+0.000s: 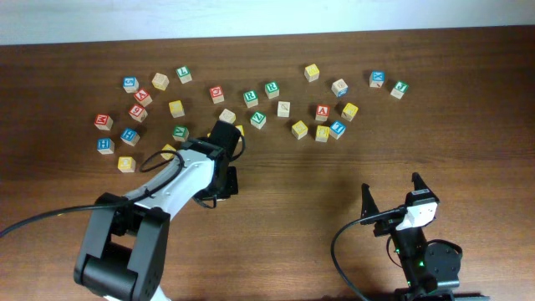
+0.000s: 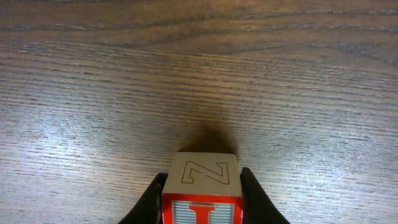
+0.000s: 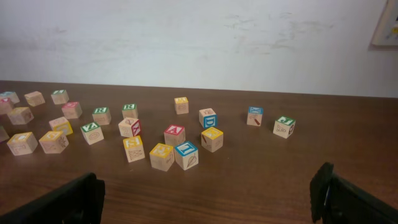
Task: Spell out ICRA
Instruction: 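Carry the red I block forward and set it down on open table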
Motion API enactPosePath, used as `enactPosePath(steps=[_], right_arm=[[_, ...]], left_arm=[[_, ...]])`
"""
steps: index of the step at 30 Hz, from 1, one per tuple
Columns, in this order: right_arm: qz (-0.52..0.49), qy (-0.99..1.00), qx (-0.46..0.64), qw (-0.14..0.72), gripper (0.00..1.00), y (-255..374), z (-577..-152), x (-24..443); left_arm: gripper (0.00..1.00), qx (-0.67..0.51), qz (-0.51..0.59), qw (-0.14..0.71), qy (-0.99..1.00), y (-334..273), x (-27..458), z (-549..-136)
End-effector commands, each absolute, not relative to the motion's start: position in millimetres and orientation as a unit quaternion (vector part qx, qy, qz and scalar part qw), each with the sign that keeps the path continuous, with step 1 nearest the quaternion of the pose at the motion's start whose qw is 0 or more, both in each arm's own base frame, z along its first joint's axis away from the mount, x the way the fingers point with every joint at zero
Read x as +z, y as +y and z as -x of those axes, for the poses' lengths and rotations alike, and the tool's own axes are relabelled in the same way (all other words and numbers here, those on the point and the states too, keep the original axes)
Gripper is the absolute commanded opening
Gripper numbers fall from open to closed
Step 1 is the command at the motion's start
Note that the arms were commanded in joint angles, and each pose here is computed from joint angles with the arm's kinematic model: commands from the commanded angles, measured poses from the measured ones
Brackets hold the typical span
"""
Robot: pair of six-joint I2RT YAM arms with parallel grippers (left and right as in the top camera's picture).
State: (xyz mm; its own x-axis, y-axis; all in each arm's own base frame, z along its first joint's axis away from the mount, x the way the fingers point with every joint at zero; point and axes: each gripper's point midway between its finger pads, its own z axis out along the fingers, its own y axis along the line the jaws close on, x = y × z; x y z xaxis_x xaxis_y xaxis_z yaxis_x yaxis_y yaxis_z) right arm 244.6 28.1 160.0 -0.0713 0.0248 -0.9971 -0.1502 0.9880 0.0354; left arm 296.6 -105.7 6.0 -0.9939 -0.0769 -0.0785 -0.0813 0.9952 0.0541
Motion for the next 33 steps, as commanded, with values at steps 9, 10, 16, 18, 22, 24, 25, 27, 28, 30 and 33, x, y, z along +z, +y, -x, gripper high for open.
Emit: enactPosePath(steps=[9, 10, 16, 18, 22, 24, 25, 27, 28, 30, 33], right_arm=[[0.036, 0.731, 0.066, 0.678, 0.98, 27, -245, 157], [0.036, 0.731, 0.066, 0.678, 0.98, 27, -245, 157], [0.036, 0.731, 0.066, 0.678, 0.98, 27, -245, 157], [0.036, 0.731, 0.066, 0.678, 0.98, 27, -245, 157], [0.036, 0.731, 0.066, 0.678, 0.98, 27, -245, 157], [0.036, 0.731, 0.066, 0.678, 0.98, 27, -245, 157], [0.036, 0.731, 0.066, 0.678, 0.98, 27, -245, 157], [0.036, 0.731, 0.066, 0.678, 0.98, 27, -245, 157], [0.036, 0.731, 0.066, 0.678, 0.98, 27, -245, 157], [0.036, 0.731, 0.066, 0.678, 0.98, 27, -245, 157], [0.036, 0.731, 0.066, 0.678, 0.98, 27, -245, 157]], left_arm=[[0.23, 0.027, 0.008, 0.044, 0.999, -107, 1, -297], [0.24, 0.027, 0.008, 0.044, 0.999, -107, 1, -297], [0.43, 0.023, 0.007, 0.042, 0.999, -108, 1, -297], [0.44, 0.019, 0.008, 0.042, 0.999, -110, 4, -298], [0.45, 0.016, 0.008, 0.050, 0.999, -114, 19, -309], [0.45, 0.012, 0.009, 0.061, 0.998, -118, 38, -321], [0.46, 0.009, 0.012, 0.067, 0.998, -119, 49, -328], [0.48, 0.004, 0.022, 0.080, 0.997, -118, 80, -344], [0.48, 0.002, 0.026, 0.085, 0.996, -117, 94, -349], [0.48, -0.002, 0.037, 0.100, 0.994, -113, 125, -361], [0.64, -0.012, 0.070, 0.142, 0.987, -94, 170, -386]])
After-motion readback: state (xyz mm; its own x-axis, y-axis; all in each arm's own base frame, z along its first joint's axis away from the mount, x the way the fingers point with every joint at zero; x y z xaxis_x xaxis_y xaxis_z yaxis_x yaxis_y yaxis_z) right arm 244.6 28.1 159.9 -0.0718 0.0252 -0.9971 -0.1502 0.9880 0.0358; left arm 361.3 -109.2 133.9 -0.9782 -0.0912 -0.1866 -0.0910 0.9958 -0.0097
